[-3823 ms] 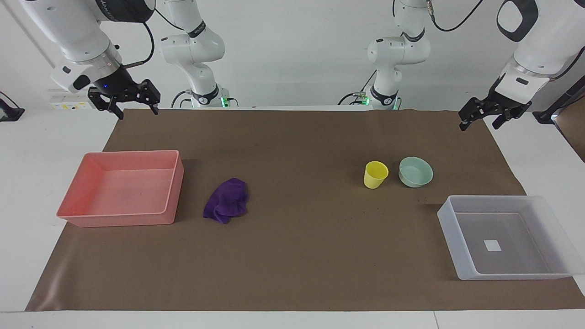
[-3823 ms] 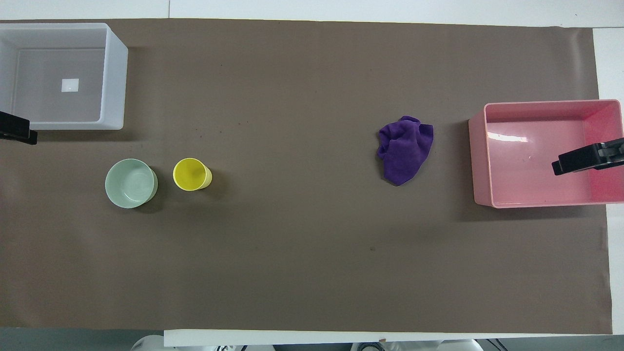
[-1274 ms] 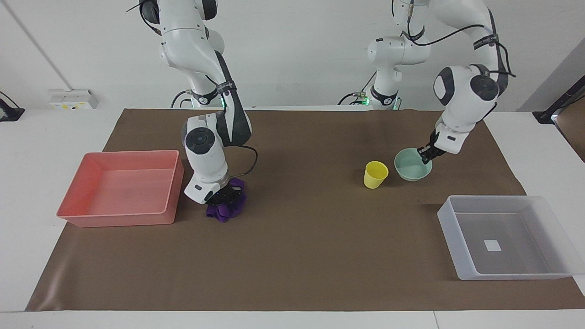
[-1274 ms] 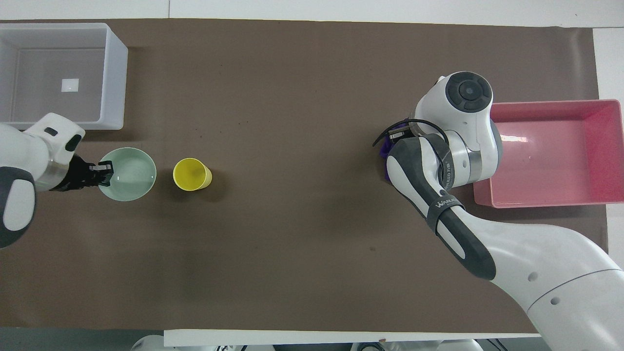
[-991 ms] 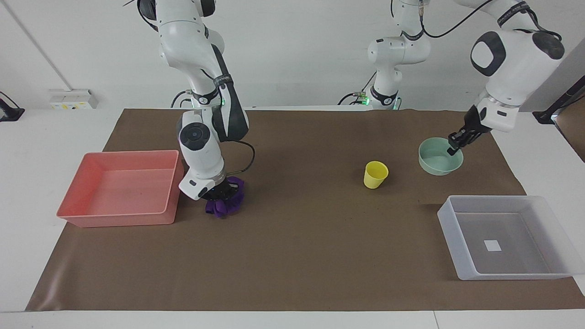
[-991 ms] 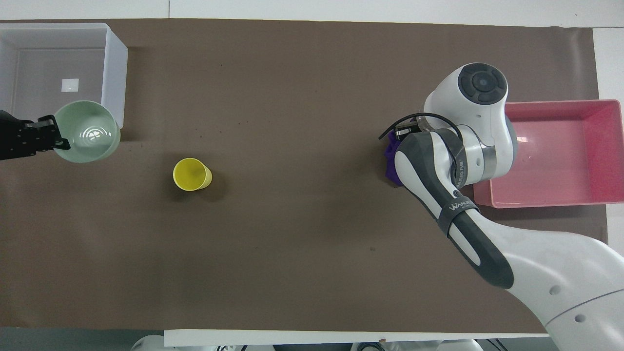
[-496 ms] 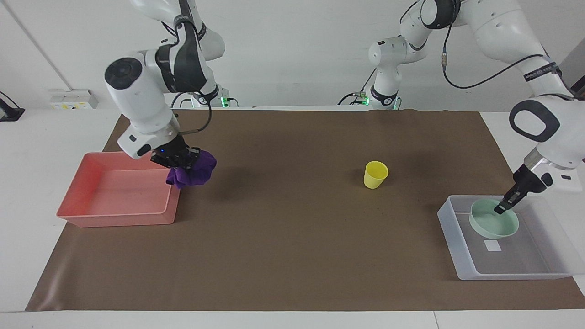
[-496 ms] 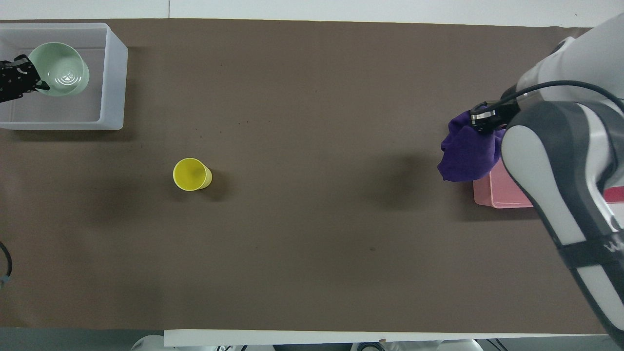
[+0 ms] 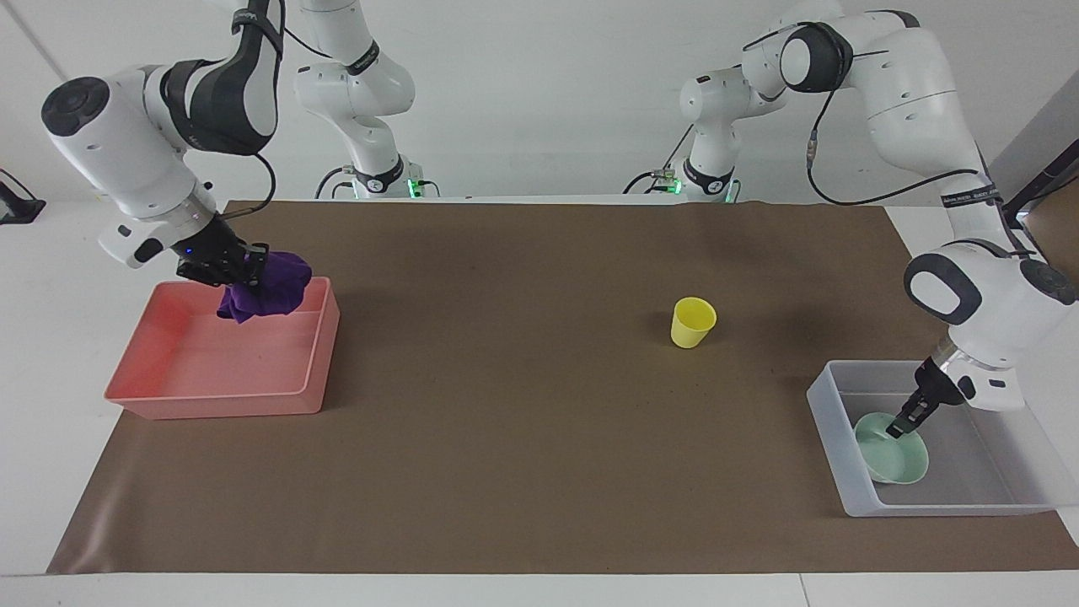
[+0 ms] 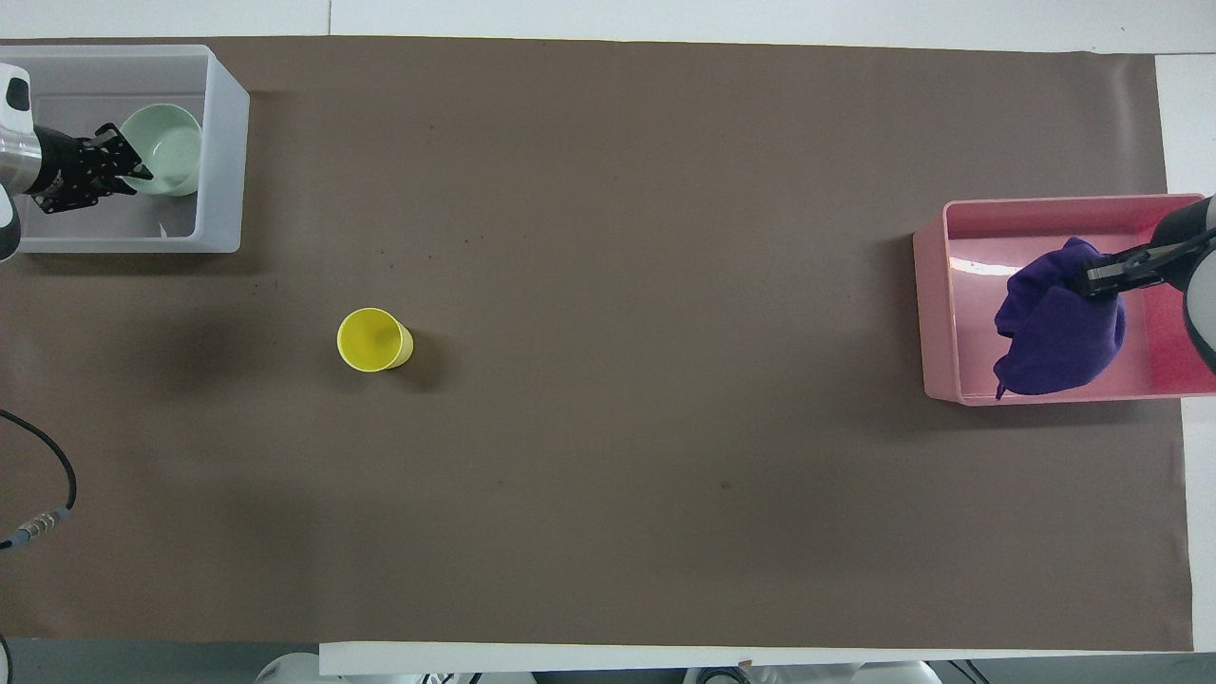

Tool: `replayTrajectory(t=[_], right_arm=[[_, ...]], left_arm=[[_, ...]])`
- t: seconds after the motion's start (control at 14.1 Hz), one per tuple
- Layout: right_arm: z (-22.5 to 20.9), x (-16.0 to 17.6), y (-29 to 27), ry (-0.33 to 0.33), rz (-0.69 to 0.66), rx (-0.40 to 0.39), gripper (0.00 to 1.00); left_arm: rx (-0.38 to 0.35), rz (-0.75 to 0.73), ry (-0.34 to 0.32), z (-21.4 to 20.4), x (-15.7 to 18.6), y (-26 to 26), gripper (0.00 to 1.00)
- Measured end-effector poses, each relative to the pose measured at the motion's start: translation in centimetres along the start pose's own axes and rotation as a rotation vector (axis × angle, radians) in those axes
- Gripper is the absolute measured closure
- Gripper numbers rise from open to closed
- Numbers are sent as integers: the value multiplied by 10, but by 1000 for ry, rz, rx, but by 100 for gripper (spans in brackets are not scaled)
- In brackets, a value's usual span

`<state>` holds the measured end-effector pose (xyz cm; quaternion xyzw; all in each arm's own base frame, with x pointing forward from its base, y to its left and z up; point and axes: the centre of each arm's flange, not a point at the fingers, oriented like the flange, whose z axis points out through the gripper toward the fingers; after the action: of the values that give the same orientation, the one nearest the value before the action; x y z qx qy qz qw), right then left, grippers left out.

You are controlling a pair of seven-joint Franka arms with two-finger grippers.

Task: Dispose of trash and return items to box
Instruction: 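Move the left gripper to the yellow cup and grasp its rim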

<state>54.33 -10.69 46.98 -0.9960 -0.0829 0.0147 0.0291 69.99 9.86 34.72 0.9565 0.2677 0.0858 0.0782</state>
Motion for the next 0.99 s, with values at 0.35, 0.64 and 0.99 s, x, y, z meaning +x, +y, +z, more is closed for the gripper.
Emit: replayTrajectory(t=[0.35, 0.64, 0.99], right_arm=[[89, -8, 48, 12, -63, -26, 91], [102, -6, 40, 23, -79, -35, 68], [88, 0, 25, 10, -56, -21, 16]], left_arm=[[112, 225, -80, -139, -60, 82, 2], [247, 353, -254, -118, -207, 154, 0], [221, 428, -234, -44, -311, 130, 0]])
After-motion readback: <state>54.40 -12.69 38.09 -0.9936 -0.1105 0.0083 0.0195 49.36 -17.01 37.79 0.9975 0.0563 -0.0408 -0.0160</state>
